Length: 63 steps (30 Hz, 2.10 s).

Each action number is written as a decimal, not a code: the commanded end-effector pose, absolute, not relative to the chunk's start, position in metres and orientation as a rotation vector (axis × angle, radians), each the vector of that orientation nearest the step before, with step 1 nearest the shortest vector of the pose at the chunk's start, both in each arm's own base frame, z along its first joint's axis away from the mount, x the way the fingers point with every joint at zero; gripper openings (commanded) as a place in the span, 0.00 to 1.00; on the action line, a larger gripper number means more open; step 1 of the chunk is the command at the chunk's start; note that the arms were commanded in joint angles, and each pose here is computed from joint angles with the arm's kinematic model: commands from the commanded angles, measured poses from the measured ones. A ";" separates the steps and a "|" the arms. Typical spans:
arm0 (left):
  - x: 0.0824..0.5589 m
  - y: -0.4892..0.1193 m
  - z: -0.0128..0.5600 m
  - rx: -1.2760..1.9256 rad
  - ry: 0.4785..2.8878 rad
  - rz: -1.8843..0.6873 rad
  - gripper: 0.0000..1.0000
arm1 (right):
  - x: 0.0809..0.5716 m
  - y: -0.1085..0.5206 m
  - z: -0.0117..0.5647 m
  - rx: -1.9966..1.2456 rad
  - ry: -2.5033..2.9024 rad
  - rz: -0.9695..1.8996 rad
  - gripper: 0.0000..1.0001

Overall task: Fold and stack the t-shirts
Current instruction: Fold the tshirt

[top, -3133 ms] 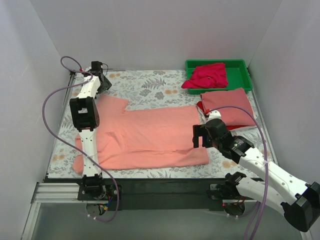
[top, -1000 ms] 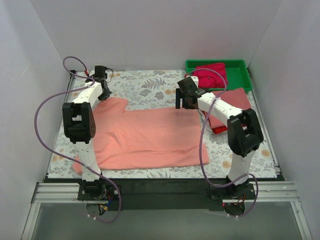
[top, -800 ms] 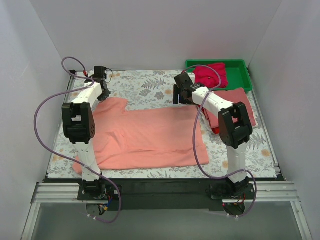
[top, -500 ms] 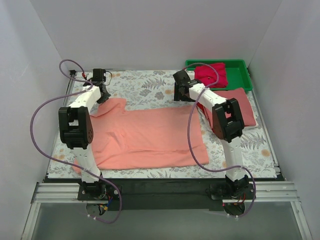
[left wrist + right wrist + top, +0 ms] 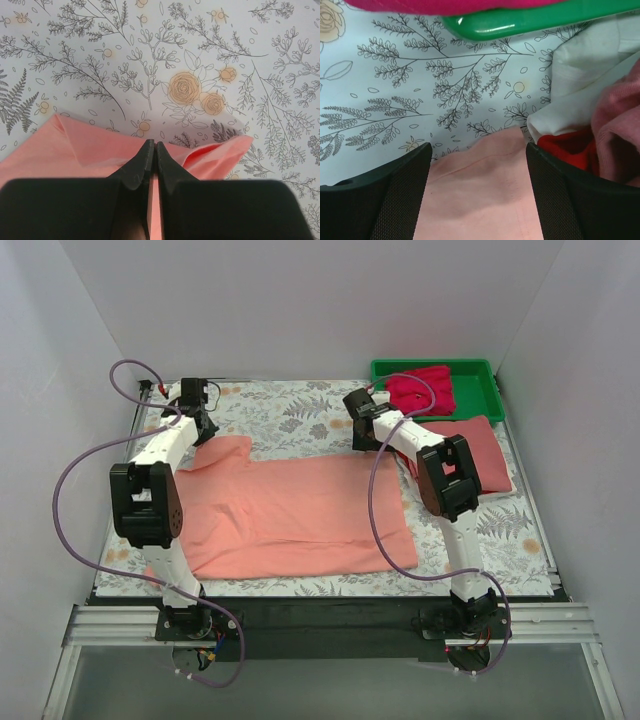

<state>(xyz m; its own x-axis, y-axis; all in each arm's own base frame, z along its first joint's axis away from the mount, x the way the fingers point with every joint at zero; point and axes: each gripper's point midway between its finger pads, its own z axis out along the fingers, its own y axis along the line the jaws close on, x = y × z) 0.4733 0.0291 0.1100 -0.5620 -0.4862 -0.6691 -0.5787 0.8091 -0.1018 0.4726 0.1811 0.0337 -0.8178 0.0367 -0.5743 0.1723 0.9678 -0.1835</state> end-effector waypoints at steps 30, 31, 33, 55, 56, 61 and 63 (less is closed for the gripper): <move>0.459 0.030 0.154 -0.793 2.160 0.113 0.00 | 0.459 0.177 0.037 0.221 2.509 -0.363 0.15; 0.459 0.030 0.154 -0.792 2.160 0.114 0.00 | 0.459 0.178 0.037 0.219 2.511 -0.358 0.12; 0.459 0.030 0.154 -0.793 2.160 0.113 0.00 | 0.460 0.180 0.039 0.218 2.510 -0.344 0.01; 0.380 0.036 0.173 -1.000 2.046 0.083 0.00 | 0.398 0.179 0.106 0.170 2.387 -0.204 0.01; 0.375 0.038 0.178 -1.014 2.026 0.083 0.00 | 0.395 0.180 0.106 0.169 2.386 -0.201 0.01; 0.348 0.043 0.181 -1.095 1.999 0.111 0.00 | 0.379 0.177 0.113 0.151 2.374 -0.192 0.01; 0.340 0.044 0.190 -1.100 1.975 0.098 0.00 | 0.372 0.178 0.118 0.144 2.365 -0.181 0.01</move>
<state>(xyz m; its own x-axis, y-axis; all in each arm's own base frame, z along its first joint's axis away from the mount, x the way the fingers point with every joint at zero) 0.3575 0.0357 0.1712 -0.3243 -0.6491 -0.6881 -0.7013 0.6532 -0.2857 0.3745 0.1771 0.0939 -0.7657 0.0273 -0.6426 0.1391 0.9825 -0.1240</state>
